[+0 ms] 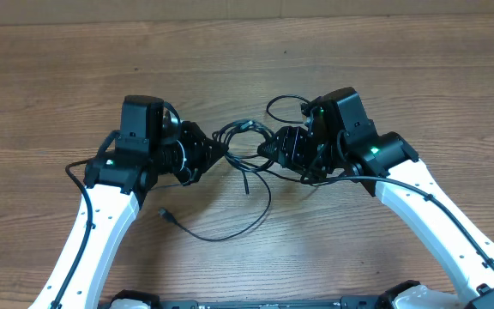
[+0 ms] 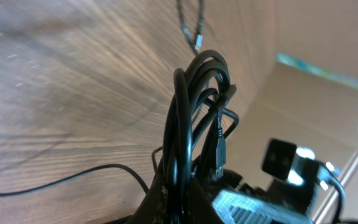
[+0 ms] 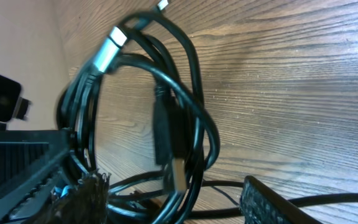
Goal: Untangle cables
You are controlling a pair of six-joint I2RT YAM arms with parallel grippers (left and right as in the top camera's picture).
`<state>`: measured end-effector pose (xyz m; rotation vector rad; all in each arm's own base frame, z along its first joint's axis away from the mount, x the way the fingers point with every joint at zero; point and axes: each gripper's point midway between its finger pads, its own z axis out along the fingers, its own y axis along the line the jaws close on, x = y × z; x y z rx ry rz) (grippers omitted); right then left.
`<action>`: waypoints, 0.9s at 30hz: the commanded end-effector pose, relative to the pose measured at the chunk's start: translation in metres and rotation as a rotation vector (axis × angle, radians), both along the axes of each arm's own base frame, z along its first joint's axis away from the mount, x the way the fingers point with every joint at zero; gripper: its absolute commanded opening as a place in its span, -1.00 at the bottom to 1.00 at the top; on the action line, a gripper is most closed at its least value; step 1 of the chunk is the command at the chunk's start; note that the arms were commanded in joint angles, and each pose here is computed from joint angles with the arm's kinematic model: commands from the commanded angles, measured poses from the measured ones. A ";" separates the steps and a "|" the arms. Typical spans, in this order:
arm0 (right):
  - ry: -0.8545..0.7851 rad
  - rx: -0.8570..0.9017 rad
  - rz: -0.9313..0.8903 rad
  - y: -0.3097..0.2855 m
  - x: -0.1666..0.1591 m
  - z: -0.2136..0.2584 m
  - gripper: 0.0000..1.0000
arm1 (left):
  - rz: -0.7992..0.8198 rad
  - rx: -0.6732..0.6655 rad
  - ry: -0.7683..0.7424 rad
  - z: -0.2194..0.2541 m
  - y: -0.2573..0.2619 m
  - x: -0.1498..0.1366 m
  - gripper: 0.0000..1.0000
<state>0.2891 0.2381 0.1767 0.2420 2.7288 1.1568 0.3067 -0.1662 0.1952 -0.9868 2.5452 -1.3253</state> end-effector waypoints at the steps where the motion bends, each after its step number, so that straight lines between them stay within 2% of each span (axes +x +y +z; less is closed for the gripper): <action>1: 0.010 0.016 -0.019 0.002 0.003 0.005 0.26 | -0.121 -0.045 -0.162 0.034 -0.012 0.000 -0.91; 4: 0.006 0.017 -0.019 0.002 0.004 0.005 0.08 | -0.173 -0.060 -0.225 0.041 -0.017 0.000 -0.91; 11: -0.054 0.041 -0.021 0.006 0.014 0.013 -0.88 | -0.243 -0.041 -0.318 0.046 -0.020 0.000 -0.91; 21: -0.141 0.078 -0.006 0.012 0.026 0.026 -0.92 | -0.250 0.043 -0.368 0.038 -0.013 0.006 -0.91; 27: -0.295 0.211 0.223 0.035 0.013 0.056 -0.92 | -0.116 0.251 -0.282 0.007 0.020 0.015 -0.87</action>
